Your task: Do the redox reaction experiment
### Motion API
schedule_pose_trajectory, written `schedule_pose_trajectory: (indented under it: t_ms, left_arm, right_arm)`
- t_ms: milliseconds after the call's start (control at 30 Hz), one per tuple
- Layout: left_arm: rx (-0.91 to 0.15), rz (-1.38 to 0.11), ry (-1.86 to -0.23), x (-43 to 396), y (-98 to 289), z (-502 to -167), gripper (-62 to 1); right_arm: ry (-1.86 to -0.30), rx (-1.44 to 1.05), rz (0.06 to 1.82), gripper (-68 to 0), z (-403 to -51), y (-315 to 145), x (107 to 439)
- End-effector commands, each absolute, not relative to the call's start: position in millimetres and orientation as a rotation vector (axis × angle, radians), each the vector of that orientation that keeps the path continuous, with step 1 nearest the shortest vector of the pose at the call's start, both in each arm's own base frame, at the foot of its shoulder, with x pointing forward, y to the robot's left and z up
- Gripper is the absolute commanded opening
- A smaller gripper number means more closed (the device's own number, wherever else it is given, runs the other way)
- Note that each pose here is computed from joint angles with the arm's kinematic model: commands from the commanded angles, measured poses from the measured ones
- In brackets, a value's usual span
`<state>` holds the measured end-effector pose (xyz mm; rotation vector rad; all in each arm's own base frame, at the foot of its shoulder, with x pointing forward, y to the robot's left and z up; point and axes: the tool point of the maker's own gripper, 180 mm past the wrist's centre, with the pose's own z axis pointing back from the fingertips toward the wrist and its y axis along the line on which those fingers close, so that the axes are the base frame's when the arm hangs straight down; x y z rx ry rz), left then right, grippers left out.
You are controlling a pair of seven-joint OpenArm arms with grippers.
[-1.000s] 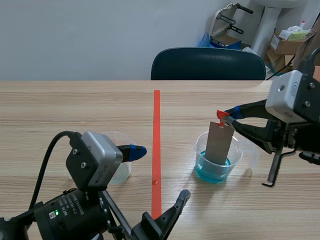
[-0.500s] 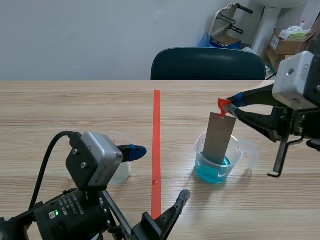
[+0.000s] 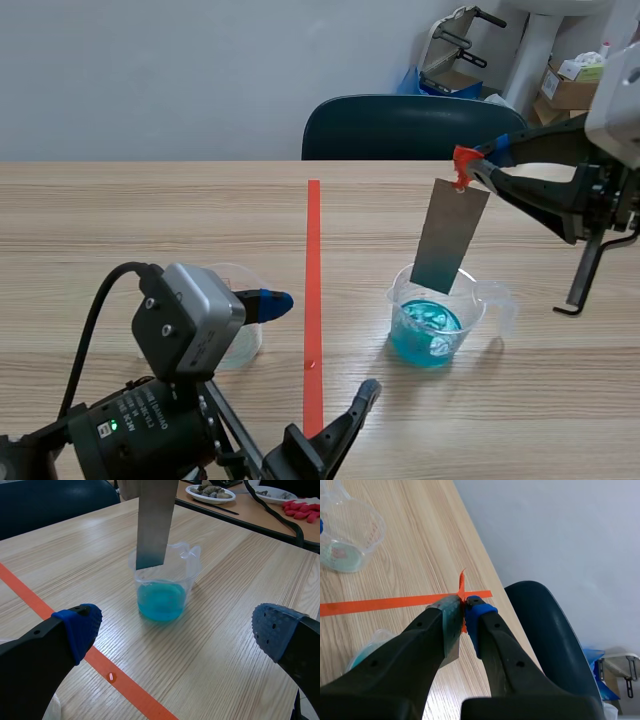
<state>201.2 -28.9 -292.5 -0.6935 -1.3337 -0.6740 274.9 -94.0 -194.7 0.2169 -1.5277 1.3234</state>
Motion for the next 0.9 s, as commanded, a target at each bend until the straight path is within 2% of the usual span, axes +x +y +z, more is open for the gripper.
schedule_pose_trajectory:
  t_ms: [0, 867]
  left_arm:
    - [-0.714, -0.661, -1.366, 203.6, -31.2, -282.7, 1.4]
    - [-0.714, -0.661, -1.366, 203.6, -31.2, -282.7, 1.4]
  right_arm:
    - [-1.54, 0.226, 1.34, -66.7, -184.3, -93.9, 271.7]
    - [-1.527, 0.214, 1.264, -66.7, -136.5, -82.4, 260.8]
